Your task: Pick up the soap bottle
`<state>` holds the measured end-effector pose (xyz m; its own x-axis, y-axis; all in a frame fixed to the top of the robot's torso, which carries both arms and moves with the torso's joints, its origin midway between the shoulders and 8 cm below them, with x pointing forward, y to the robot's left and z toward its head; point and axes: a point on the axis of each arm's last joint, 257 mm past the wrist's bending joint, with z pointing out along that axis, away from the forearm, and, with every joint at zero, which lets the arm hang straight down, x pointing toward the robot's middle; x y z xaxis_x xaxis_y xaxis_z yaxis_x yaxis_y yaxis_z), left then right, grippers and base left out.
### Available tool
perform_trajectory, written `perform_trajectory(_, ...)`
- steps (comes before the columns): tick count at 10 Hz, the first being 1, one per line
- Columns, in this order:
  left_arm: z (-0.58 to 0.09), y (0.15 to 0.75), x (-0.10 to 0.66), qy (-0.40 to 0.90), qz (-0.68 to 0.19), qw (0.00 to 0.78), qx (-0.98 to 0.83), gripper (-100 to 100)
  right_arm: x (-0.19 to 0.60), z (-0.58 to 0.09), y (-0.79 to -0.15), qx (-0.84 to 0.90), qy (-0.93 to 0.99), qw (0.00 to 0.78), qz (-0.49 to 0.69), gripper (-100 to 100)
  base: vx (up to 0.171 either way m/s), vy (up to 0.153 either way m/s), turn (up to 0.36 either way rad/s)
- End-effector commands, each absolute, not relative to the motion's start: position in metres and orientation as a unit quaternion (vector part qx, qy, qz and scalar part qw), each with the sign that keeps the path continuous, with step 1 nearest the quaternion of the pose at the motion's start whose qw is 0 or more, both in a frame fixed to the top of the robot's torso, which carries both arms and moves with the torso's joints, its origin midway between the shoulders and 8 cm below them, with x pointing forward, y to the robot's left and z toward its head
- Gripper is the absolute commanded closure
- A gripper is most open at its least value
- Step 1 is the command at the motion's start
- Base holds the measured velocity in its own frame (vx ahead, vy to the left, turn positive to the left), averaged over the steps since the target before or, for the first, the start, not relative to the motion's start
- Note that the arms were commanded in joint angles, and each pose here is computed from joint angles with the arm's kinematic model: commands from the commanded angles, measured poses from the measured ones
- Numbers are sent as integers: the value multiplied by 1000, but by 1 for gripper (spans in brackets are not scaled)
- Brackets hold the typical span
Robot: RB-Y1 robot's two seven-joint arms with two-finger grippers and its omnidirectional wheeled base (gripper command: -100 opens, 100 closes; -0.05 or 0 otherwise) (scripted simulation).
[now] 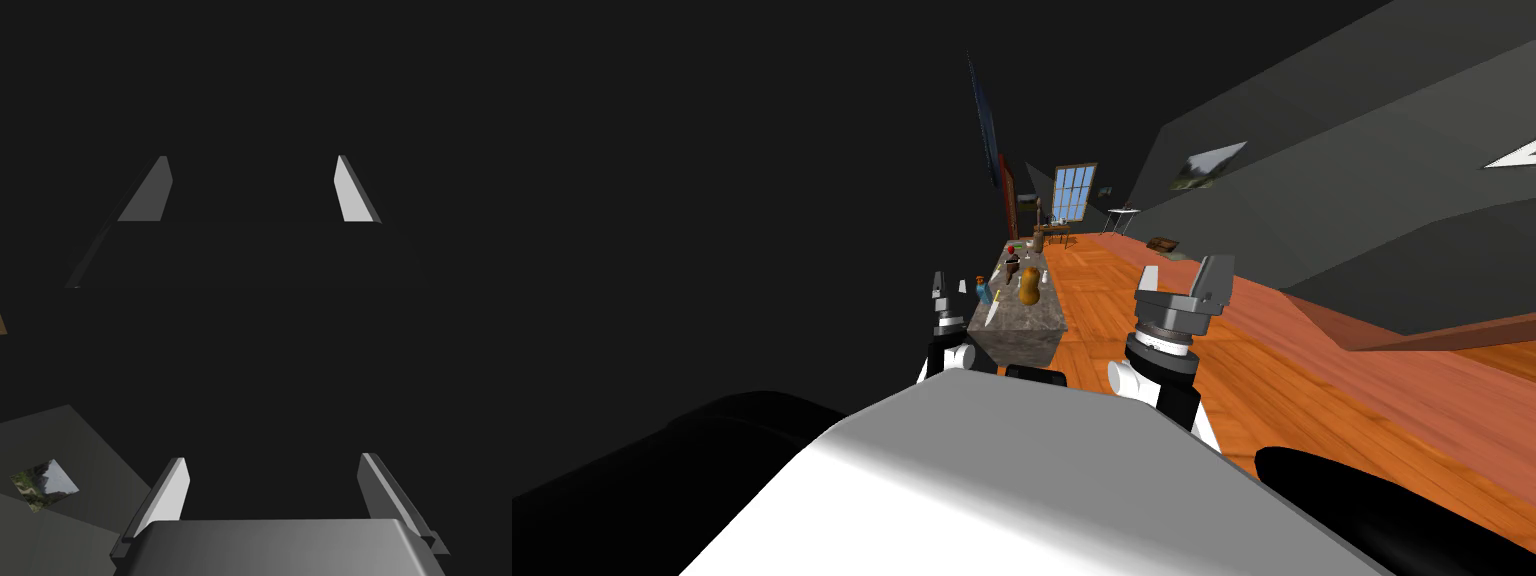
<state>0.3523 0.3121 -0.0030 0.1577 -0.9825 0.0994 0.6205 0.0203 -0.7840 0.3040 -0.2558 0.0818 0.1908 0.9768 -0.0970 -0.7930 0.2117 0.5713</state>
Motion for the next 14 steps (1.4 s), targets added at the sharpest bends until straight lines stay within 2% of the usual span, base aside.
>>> perform_trajectory(1, -7, 311, 360, 262, -604, 661, -360, -100, 304, 82, -256, 203, 227, 745, 594, 0, -22, -46, 46)
perform_trajectory(14, -77, 334, 475, 321, -632, 536, -458, -100, 304, 82, -256, 203, 227, 745, 594, 0, -89, -122, 93)
